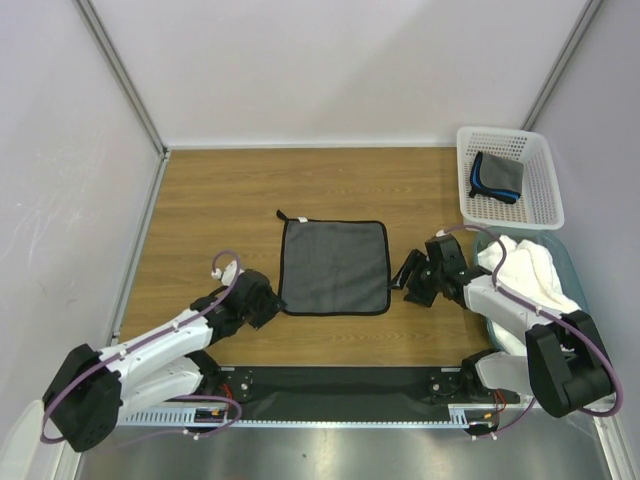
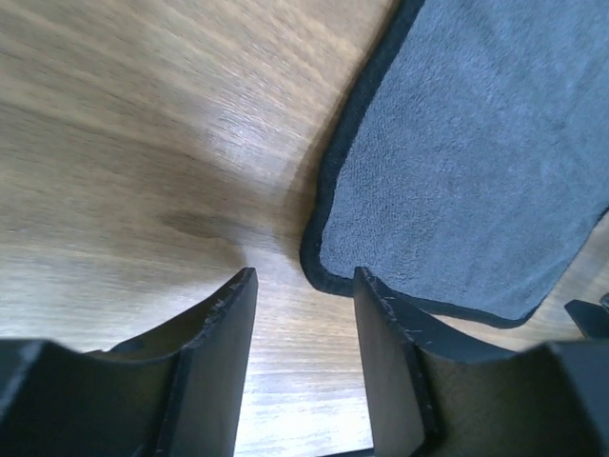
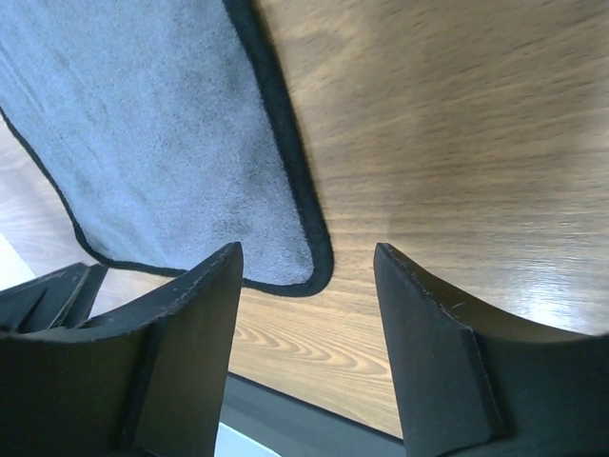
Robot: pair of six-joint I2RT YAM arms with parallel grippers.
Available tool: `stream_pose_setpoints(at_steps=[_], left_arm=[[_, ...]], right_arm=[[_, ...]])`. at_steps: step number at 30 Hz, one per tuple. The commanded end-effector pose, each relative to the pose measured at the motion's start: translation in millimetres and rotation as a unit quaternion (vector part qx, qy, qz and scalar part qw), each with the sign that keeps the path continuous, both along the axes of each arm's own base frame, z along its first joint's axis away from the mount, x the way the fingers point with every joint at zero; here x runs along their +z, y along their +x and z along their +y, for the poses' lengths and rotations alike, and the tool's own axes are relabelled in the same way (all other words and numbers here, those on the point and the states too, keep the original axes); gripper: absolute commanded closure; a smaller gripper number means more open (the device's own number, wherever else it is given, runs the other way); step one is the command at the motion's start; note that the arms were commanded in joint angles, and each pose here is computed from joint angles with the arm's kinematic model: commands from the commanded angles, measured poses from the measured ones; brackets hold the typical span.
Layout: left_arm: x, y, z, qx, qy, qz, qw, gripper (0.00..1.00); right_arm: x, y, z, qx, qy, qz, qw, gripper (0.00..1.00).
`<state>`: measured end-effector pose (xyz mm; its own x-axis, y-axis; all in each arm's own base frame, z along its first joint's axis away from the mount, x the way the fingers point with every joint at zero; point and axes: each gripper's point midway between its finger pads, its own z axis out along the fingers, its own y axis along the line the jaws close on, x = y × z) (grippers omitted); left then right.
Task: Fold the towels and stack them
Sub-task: Fold the towel
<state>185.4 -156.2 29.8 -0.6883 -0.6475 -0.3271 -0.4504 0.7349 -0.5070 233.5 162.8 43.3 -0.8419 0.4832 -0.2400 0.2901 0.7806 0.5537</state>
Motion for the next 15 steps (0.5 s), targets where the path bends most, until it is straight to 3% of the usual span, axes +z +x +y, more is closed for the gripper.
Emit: stream_pose_setpoints(at_steps=[1,15], left_arm=[[1.1,8.6,-10.5,0.016,-0.019,-0.011,1.000,0.50],[-7.8,15.4,-4.0,0.029,0.005,-0.032,0.999,0.60]], right_arm=[[8.1,7.0,10.8,0.000,0.023,-0.019,1.000,0.38],[-5.2,-10.6,11.7,-0.021,0.013,-0.007,1.000,0.44]])
